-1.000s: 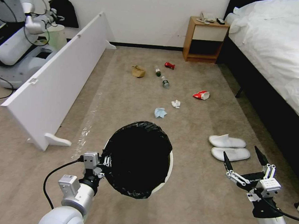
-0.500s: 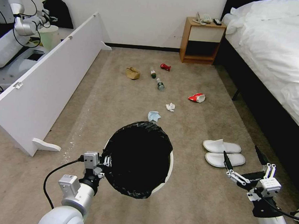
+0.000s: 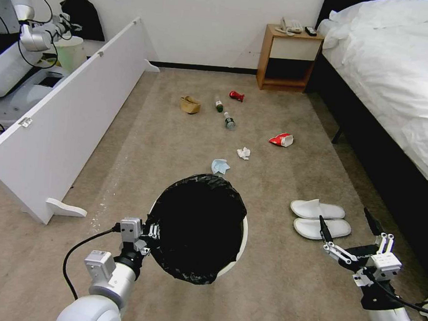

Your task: Pick up the trash bin, then pick up the garbage from the floor and place it into the trash bin.

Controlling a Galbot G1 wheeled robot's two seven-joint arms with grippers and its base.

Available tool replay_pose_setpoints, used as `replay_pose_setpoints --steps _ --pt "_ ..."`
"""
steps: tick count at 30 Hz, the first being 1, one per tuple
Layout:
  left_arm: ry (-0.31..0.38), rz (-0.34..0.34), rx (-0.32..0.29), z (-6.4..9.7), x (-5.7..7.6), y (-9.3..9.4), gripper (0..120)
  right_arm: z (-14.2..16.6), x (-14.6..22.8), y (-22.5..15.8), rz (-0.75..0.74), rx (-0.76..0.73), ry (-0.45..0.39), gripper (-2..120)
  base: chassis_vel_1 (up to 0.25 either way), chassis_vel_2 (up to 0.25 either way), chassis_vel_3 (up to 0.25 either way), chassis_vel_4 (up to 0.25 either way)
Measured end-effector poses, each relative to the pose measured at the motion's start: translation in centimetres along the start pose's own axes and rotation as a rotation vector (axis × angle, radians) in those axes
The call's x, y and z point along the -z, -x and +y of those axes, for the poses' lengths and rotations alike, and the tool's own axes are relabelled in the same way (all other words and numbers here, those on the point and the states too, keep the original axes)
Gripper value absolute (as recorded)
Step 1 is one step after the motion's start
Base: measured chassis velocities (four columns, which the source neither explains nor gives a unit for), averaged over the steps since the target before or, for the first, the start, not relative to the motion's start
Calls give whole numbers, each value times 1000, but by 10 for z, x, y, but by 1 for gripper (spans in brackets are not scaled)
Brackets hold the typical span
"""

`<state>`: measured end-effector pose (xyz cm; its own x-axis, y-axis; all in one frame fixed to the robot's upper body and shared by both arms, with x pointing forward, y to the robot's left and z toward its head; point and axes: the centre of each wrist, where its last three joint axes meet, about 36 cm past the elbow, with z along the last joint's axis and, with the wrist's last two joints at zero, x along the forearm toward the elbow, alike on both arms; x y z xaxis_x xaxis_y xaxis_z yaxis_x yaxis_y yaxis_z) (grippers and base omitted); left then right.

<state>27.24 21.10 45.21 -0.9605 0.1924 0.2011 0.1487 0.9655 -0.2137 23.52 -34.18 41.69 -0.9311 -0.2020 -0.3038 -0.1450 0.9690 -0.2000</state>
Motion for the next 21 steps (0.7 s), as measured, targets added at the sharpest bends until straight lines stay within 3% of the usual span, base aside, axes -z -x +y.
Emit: replay_pose_setpoints --steps 9,21 --pt "-1 -2 0 0 0 0 2 -1 0 0 -2 0 0 100 -63 66 58 -52" --pt "1 -7 -2 0 2 -1 2 0 0 0 -9 -1 5 100 -230 225 221 -216"
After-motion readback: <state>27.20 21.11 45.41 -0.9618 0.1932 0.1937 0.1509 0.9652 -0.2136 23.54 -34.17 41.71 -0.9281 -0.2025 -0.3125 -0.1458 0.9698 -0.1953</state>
